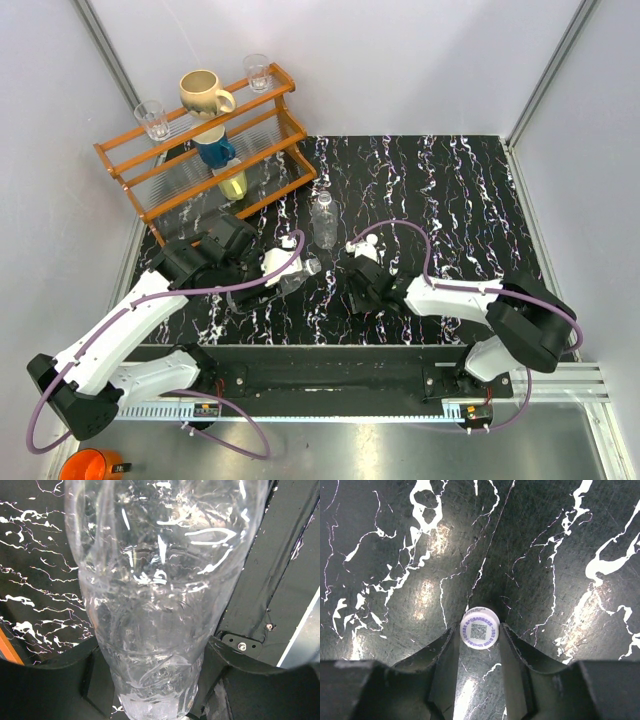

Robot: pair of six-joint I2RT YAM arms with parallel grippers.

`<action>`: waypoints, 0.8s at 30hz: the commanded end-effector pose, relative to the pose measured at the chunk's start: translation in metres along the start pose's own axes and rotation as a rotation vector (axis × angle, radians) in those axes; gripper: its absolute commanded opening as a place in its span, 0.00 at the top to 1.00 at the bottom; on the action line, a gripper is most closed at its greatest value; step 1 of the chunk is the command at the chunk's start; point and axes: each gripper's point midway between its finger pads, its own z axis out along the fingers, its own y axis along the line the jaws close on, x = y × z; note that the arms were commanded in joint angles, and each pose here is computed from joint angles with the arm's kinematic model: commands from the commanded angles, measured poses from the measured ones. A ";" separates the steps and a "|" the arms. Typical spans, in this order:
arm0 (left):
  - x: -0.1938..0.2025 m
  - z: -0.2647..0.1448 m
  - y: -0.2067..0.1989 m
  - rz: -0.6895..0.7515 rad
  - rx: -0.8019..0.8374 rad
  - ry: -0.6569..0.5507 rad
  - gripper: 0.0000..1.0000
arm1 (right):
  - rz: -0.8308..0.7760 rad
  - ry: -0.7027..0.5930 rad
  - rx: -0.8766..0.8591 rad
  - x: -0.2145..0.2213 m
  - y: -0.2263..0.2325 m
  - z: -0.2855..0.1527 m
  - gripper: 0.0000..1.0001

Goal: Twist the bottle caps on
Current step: Pick up the bottle cap from the center of the board.

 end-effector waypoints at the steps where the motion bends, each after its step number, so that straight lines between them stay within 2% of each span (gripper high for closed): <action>1: -0.008 -0.006 0.006 0.017 -0.030 -0.028 0.88 | -0.014 -0.041 0.028 -0.012 0.000 -0.003 0.62; 5: -0.002 -0.001 0.005 0.033 -0.016 -0.007 0.88 | -0.074 -0.118 -0.005 -0.031 0.009 -0.023 0.72; 8: 0.000 0.002 0.001 0.036 0.013 0.006 0.88 | -0.094 -0.226 -0.096 -0.059 0.021 -0.062 0.76; 13: -0.002 0.006 -0.015 0.055 0.115 -0.016 0.88 | -0.172 -0.451 -0.445 -0.097 0.058 -0.174 0.80; 16: -0.010 0.002 -0.033 0.077 0.228 -0.046 0.88 | -0.232 -0.545 -0.570 -0.119 0.071 -0.244 0.81; 18: -0.011 -0.001 -0.042 0.097 0.284 -0.052 0.88 | -0.268 -0.502 -0.599 -0.116 0.076 -0.255 0.82; 22: -0.021 -0.011 -0.059 0.152 0.389 -0.104 0.88 | -0.351 -0.474 -0.773 -0.118 0.106 -0.285 0.82; 24: -0.026 -0.016 -0.059 0.170 0.390 -0.119 0.89 | -0.374 -0.422 -0.810 -0.116 0.115 -0.280 0.82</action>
